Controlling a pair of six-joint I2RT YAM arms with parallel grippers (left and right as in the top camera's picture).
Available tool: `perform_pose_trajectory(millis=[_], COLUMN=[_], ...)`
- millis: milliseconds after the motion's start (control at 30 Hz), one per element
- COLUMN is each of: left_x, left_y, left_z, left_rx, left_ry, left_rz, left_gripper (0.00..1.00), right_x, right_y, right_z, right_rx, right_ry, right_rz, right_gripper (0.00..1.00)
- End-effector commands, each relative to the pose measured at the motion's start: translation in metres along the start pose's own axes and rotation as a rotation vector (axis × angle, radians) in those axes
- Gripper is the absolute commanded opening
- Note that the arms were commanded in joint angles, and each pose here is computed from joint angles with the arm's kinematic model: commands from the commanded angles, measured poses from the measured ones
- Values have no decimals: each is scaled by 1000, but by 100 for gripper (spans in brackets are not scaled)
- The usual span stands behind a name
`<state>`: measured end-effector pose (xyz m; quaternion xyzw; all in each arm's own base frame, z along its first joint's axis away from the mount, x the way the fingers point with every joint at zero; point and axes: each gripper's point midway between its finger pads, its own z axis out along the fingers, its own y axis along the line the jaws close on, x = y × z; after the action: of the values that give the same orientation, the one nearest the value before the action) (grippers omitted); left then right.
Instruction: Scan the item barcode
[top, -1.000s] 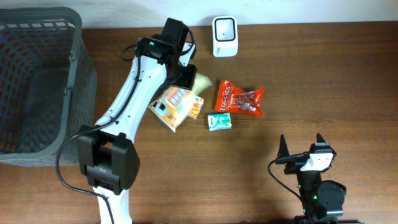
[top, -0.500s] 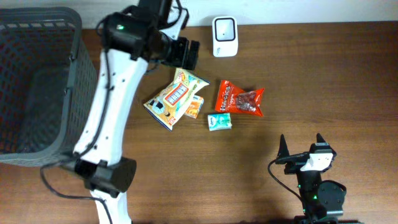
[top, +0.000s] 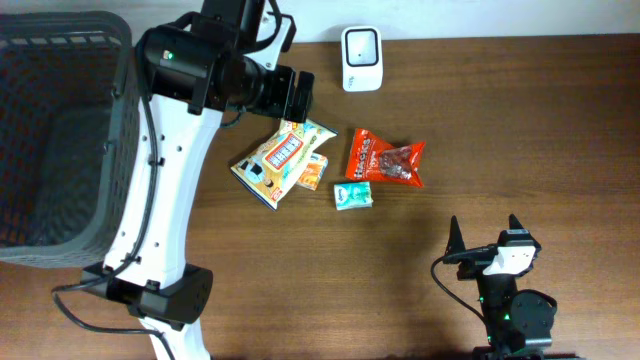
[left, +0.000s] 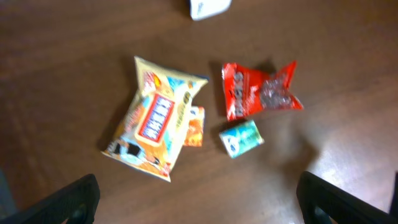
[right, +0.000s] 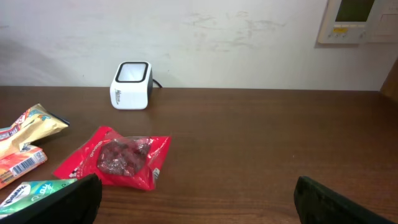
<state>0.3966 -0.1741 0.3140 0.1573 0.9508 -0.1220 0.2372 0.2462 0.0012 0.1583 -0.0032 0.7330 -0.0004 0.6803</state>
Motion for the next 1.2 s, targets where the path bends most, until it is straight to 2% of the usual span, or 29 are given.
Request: perform_pose_trajectory(millis=[0,567,633,667,933,1167], left_x=[14,47,52,54,42,40], left_y=[-17,-80,-86,-88,-65,-62], left_z=[15,75,87,92,119,144], left_rx=[53,117,123,125,-18,-24], left_ry=[69,180,190,189,124,88], left_rz=[22,158,174,180,197,206], left_gripper=[99,99,79,75,95,91], right_x=[4,4,4,4,4,4], right_y=[1,1,1,1,1,1], right_z=[0,0,0,0,0,0], right_rx=[0,0,0,0,0,0], right_ry=[9,10,10,10,10,10], right_rz=[-7,-7,-7,-7,-7,-7], right_gripper=[98,98,98,98,98,98])
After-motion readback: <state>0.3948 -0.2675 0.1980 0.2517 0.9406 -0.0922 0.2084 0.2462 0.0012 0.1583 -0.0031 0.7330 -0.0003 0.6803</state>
